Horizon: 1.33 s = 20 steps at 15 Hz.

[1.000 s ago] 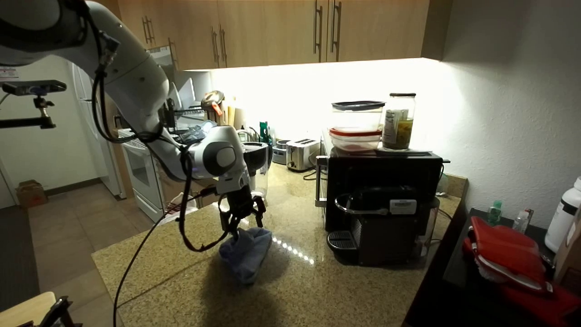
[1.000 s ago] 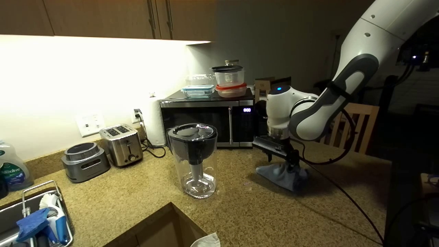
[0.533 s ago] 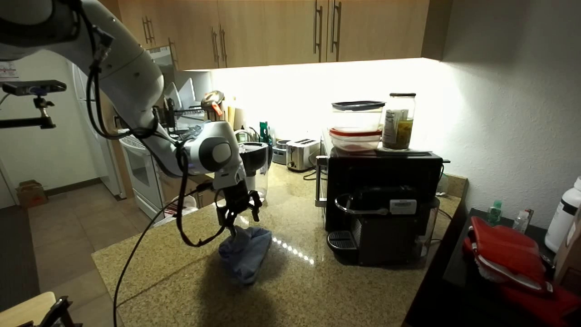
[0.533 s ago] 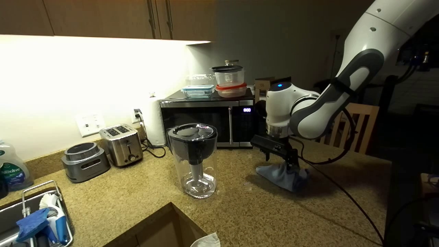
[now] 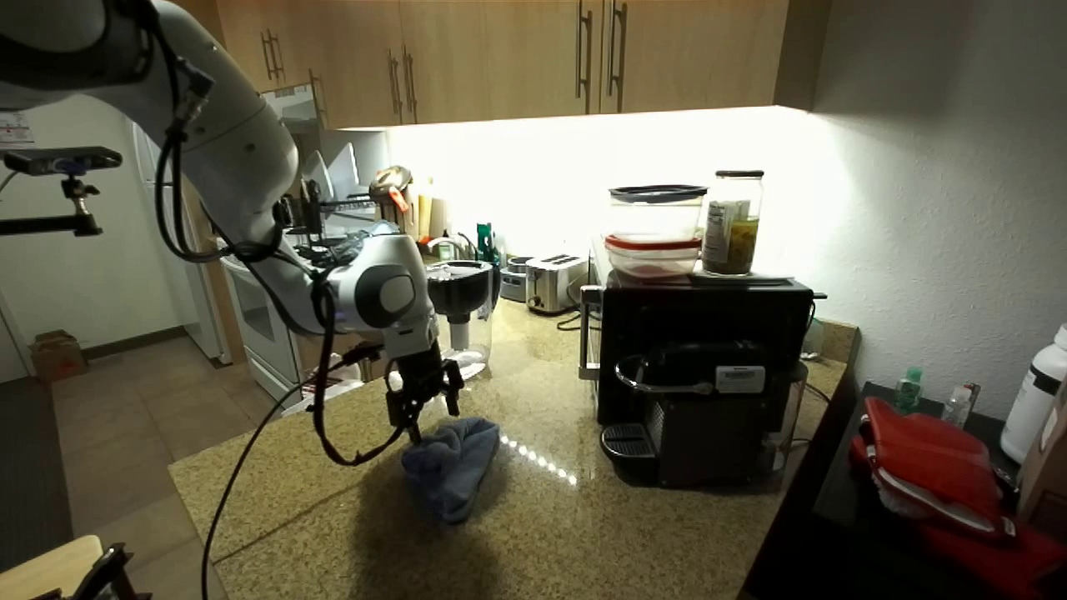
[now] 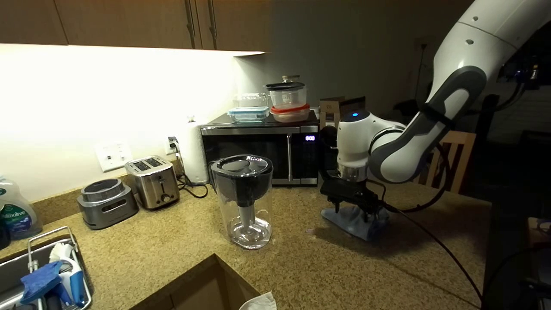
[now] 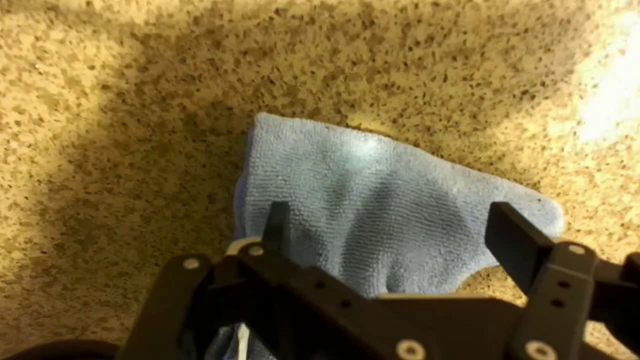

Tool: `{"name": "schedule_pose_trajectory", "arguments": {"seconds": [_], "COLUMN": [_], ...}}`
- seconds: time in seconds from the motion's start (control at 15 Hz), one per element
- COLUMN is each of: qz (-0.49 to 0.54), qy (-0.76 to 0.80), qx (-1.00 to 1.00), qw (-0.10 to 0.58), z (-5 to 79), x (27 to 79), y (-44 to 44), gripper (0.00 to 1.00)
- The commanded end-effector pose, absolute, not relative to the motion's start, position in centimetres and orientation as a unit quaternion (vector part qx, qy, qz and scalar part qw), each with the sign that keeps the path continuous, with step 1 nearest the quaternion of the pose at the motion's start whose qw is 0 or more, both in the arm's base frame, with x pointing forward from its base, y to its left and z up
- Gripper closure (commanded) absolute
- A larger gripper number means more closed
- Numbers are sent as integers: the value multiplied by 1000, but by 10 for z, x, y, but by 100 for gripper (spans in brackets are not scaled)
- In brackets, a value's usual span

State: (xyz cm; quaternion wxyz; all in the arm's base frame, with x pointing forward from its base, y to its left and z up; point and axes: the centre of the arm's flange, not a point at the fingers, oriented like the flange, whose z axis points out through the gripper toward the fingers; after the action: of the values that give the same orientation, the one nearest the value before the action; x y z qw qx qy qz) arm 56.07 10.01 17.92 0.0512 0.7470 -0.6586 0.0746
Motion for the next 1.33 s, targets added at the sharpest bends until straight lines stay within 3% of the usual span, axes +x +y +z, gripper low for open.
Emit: {"name": "schedule_pose_trajectory", "arguments": {"seconds": [0.0, 0.6, 1.27], "qz": [55, 65, 25], "qy": [-624, -691, -682], "qx": [778, 709, 715], "qw": [47, 125, 151], "z": [173, 156, 115], "x": [551, 554, 552], "y": [91, 46, 55], "gripper": [0, 0, 0]}}
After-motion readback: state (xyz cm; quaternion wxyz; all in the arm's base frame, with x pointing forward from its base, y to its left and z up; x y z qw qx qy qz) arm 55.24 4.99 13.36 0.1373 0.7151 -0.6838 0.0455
